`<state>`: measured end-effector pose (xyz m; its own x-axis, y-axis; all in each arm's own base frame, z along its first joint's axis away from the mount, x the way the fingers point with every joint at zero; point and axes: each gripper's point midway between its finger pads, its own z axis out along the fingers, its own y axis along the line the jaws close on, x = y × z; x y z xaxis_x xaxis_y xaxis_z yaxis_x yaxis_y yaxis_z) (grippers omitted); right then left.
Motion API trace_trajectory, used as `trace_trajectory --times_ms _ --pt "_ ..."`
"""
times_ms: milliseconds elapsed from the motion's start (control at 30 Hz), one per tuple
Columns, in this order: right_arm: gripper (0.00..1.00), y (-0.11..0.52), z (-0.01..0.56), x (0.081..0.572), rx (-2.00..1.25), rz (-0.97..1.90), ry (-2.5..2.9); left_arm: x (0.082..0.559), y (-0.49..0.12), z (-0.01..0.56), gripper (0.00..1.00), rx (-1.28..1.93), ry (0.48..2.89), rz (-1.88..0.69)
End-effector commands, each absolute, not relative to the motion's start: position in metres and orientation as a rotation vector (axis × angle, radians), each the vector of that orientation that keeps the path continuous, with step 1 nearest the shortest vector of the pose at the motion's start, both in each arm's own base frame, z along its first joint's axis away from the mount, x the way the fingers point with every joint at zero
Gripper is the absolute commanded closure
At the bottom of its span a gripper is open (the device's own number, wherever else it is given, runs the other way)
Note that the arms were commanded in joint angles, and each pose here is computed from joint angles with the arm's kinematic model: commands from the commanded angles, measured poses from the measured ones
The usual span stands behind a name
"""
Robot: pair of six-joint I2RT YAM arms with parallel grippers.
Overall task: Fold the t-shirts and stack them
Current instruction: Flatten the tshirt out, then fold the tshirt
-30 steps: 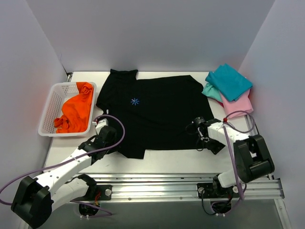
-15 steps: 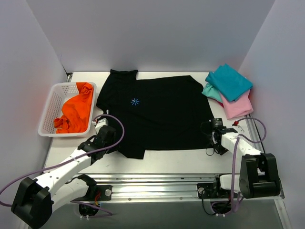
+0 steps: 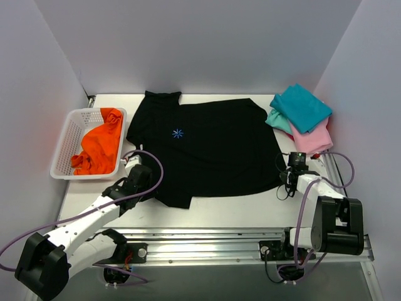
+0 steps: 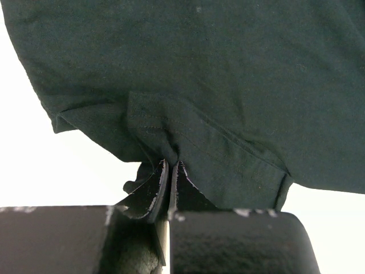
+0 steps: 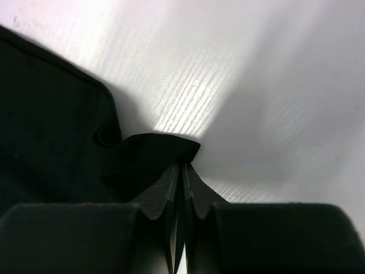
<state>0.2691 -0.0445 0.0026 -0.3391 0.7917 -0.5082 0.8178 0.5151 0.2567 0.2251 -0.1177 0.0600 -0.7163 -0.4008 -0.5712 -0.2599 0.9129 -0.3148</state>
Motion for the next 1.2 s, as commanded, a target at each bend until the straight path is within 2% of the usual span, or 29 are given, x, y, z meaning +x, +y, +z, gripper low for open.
trace_trajectory --times_ms 0,200,600,967,1167 --pt "1.00 -0.027 -0.021 0.228 1.305 -0.040 2.344 0.233 -0.118 0.067 0.98 -0.472 2.372 -0.291" --pt "1.00 -0.017 0.009 0.227 1.280 0.088 2.235 0.223 -0.115 0.085 0.98 -0.447 2.375 -0.299" --pt "1.00 -0.016 0.088 0.204 1.214 0.099 2.076 0.199 -0.135 0.125 0.98 -0.354 2.351 -0.392" --pt "1.00 -0.021 0.138 0.237 1.170 0.125 1.979 0.227 -0.122 0.216 0.98 -0.374 2.190 -0.330" --pt "1.00 -0.026 0.156 0.256 1.155 0.117 1.939 0.250 -0.115 0.240 0.98 -0.411 2.139 -0.286"
